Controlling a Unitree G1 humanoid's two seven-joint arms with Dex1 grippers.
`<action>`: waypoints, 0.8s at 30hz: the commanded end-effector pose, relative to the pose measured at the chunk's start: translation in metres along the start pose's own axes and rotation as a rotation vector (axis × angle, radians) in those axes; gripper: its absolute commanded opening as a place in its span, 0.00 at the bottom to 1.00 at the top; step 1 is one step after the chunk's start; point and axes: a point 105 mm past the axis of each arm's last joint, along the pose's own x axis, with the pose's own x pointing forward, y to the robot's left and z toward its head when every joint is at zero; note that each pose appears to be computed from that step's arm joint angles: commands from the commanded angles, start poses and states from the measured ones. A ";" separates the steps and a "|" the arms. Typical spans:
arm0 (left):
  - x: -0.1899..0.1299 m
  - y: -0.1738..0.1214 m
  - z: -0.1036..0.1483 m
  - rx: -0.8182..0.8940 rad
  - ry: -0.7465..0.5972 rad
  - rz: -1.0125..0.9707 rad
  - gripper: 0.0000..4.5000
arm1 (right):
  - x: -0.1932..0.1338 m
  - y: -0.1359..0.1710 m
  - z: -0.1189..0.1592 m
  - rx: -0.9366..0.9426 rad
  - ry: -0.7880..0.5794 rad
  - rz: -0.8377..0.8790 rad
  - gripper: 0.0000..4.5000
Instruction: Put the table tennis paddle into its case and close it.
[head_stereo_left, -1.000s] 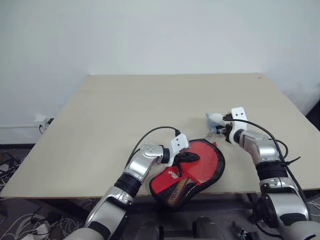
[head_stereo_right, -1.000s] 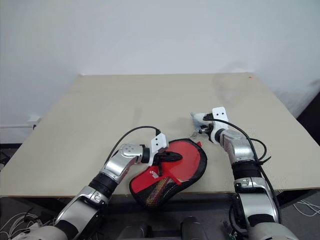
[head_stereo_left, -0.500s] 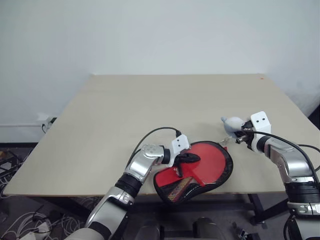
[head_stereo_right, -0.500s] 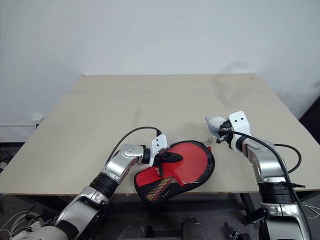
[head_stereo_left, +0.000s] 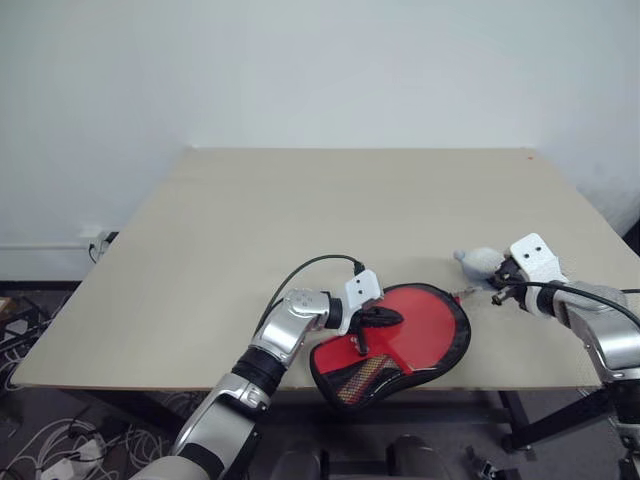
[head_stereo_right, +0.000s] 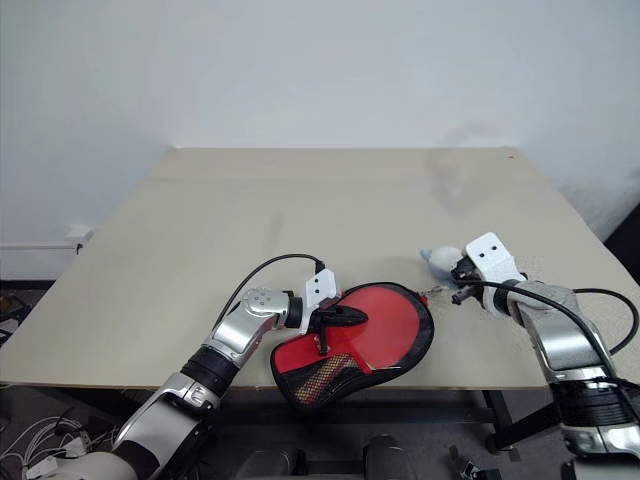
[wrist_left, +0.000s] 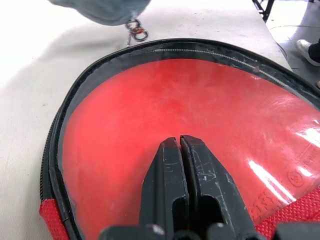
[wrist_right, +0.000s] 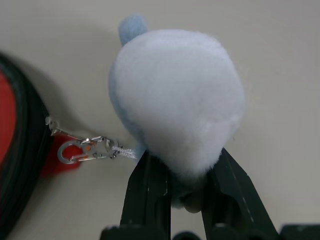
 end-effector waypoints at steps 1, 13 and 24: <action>-0.001 -0.001 -0.013 -0.025 0.046 -0.003 0.00 | -0.017 -0.010 0.013 -0.116 -0.024 -0.029 0.08; -0.001 -0.001 -0.013 -0.023 0.048 -0.007 0.00 | -0.037 0.004 0.011 -0.210 -0.009 0.094 0.08; 0.001 -0.003 -0.013 -0.022 0.051 -0.010 0.00 | -0.055 0.021 0.009 -0.230 -0.009 0.220 0.08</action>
